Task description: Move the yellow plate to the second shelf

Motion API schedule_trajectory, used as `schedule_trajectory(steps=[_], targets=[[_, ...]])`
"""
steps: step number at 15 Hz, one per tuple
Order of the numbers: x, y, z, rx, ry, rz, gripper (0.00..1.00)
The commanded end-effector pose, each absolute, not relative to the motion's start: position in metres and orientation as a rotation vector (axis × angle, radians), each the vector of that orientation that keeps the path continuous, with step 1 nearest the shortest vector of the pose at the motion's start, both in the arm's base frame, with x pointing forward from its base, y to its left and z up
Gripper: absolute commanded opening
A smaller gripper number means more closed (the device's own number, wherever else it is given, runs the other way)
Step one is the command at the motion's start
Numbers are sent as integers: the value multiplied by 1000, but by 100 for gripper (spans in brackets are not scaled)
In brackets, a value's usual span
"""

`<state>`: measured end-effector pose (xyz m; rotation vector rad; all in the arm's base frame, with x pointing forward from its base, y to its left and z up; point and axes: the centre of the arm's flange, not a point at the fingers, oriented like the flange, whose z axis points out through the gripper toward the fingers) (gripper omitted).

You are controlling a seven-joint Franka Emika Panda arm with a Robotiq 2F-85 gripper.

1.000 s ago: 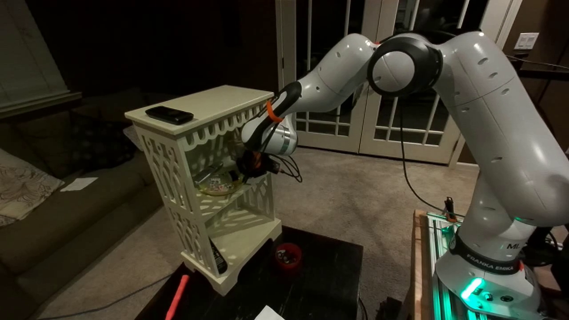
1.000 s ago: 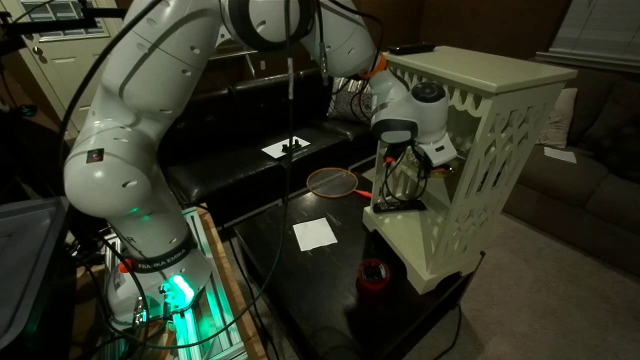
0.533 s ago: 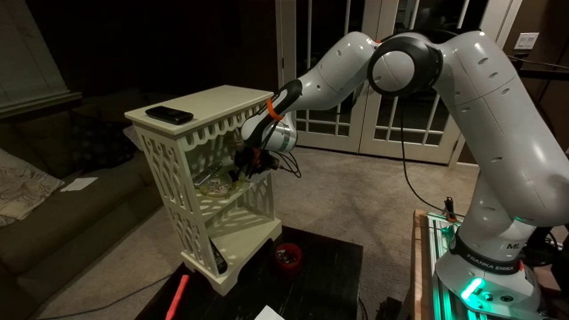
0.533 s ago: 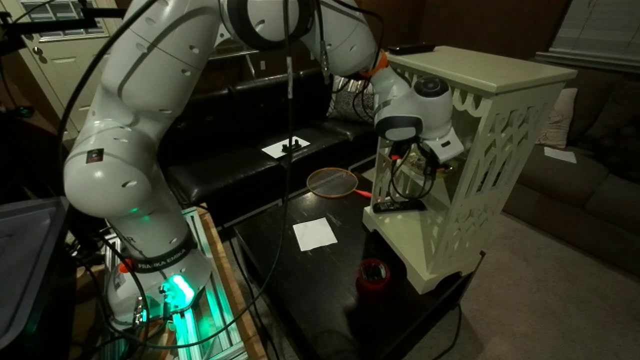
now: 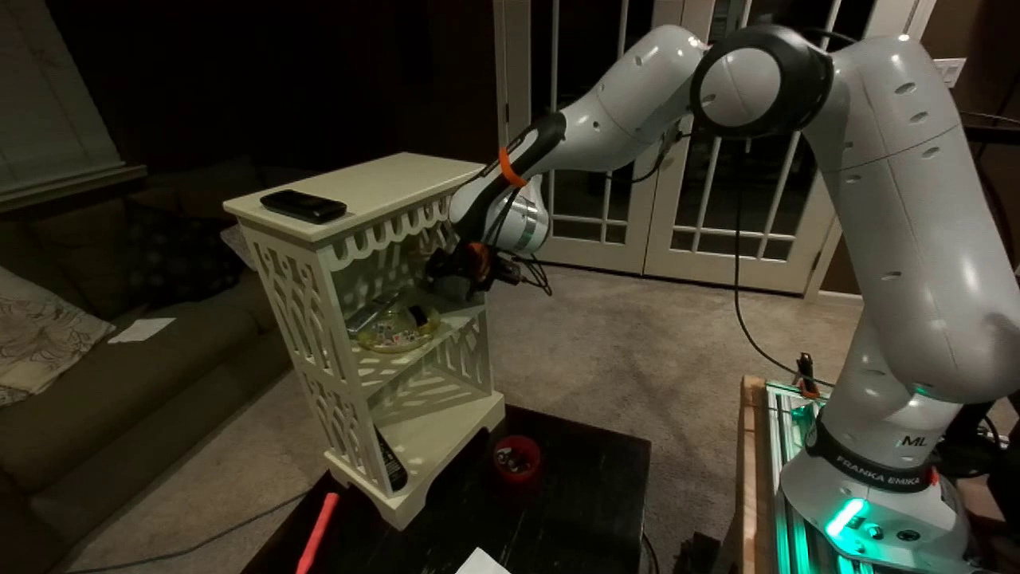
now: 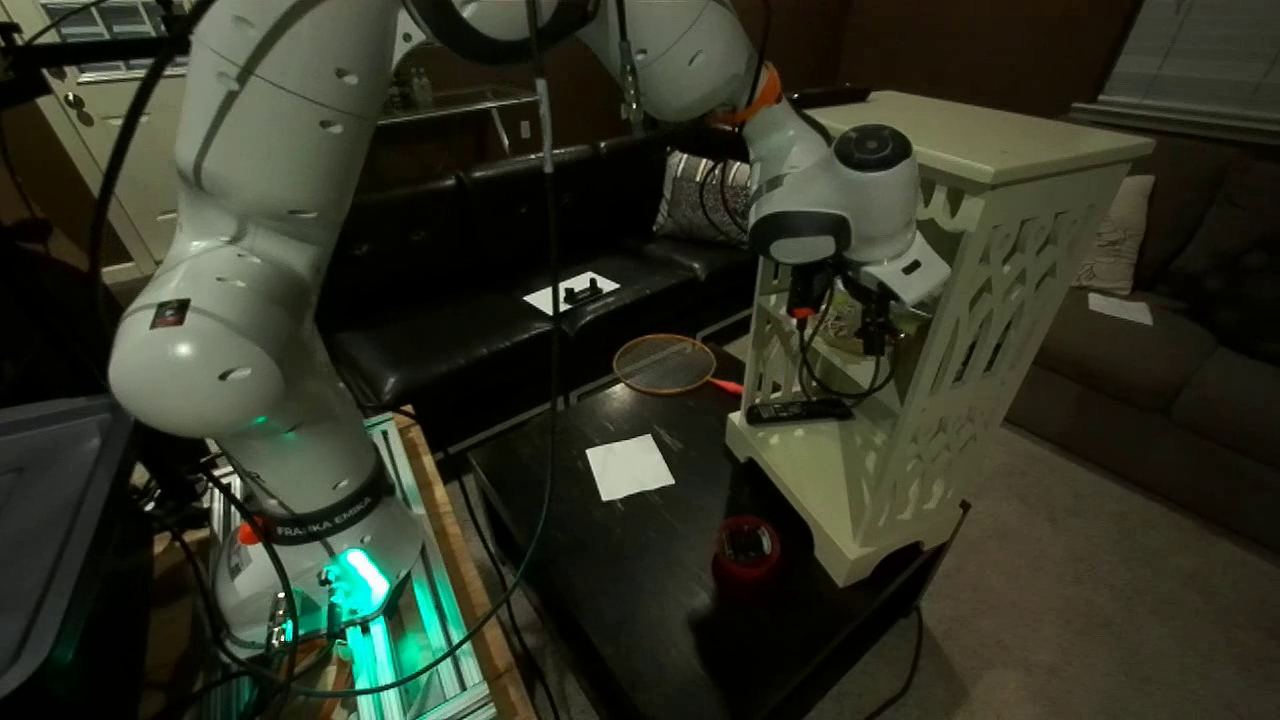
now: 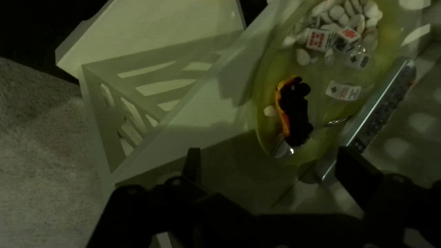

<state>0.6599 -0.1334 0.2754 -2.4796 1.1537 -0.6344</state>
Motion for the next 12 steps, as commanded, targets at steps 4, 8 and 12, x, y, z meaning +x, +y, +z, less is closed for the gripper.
schedule_trajectory(steps=[4,8,12], targets=[[555,-136,359,-2684,661,-662,100],[513,-124,401,-2760,382,-530,100],[463,-130,467,-2929,144,-421,100]])
